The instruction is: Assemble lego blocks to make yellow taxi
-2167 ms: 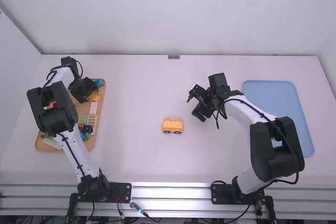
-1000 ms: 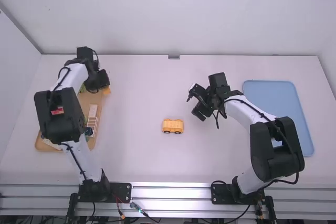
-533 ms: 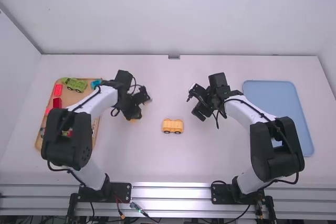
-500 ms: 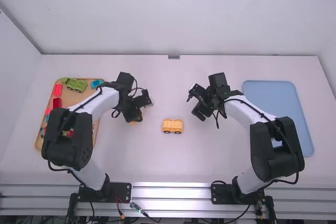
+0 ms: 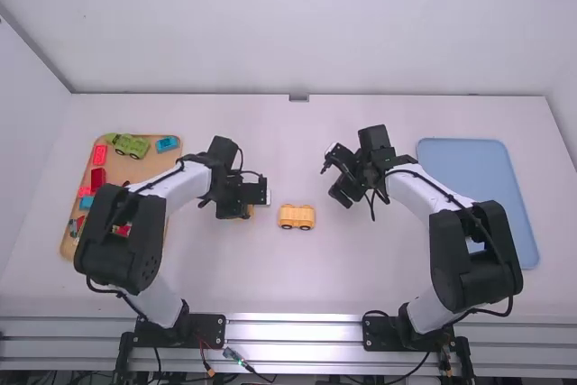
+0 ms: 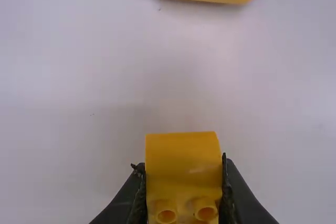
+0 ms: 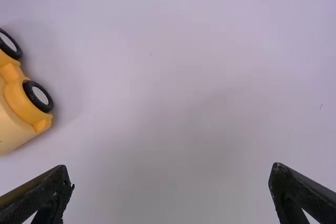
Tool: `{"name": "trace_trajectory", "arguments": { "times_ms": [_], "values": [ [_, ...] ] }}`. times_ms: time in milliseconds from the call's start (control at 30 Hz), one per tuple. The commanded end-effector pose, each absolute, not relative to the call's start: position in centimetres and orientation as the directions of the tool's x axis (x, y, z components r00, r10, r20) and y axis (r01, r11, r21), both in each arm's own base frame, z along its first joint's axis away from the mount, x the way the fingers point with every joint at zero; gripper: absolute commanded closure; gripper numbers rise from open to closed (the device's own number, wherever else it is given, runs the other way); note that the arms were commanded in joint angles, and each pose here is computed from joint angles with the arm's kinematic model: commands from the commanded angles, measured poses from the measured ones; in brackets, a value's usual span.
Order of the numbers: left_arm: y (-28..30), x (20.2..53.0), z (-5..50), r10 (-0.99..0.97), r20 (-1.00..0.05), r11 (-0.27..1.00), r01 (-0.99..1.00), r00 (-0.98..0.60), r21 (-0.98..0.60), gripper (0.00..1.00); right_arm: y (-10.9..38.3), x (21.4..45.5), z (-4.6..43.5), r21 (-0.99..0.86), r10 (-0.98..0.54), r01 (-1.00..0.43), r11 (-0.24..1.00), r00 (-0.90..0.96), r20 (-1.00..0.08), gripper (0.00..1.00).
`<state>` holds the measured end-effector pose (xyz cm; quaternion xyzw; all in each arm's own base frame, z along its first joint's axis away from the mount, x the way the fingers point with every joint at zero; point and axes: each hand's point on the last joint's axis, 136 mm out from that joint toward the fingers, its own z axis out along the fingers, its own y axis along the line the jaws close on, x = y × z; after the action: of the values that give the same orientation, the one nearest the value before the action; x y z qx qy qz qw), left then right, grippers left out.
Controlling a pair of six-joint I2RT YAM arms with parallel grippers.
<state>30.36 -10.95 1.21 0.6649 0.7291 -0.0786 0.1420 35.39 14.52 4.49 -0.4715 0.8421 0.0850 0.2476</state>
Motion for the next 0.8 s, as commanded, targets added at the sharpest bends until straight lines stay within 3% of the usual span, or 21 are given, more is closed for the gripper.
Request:
{"name": "trace_trajectory", "arguments": {
  "times_ms": [0,200,600,767],
  "values": [
    [-11.5,30.0,1.3,0.942,-0.333,0.079,0.995,-0.052,0.069,0.98,14.7,36.0,5.4,-0.095,-0.740,-0.829,0.551,-0.433,-0.515,0.01],
    [-12.4,29.8,0.8,0.921,-0.385,0.076,0.996,-0.054,0.041,0.98,14.7,36.0,5.4,-0.094,-0.739,-0.828,0.552,-0.435,-0.514,0.01],
    [-12.5,29.6,0.0,0.917,-0.387,0.101,0.995,-0.093,0.001,0.98,14.7,36.0,5.4,-0.096,-0.741,-0.830,0.549,-0.431,-0.515,0.01],
    [-12.7,29.5,0.0,0.915,-0.394,0.098,0.995,-0.090,0.000,0.71,14.7,36.0,5.4,-0.096,-0.741,-0.830,0.550,-0.432,-0.514,0.01]
  ]
}}
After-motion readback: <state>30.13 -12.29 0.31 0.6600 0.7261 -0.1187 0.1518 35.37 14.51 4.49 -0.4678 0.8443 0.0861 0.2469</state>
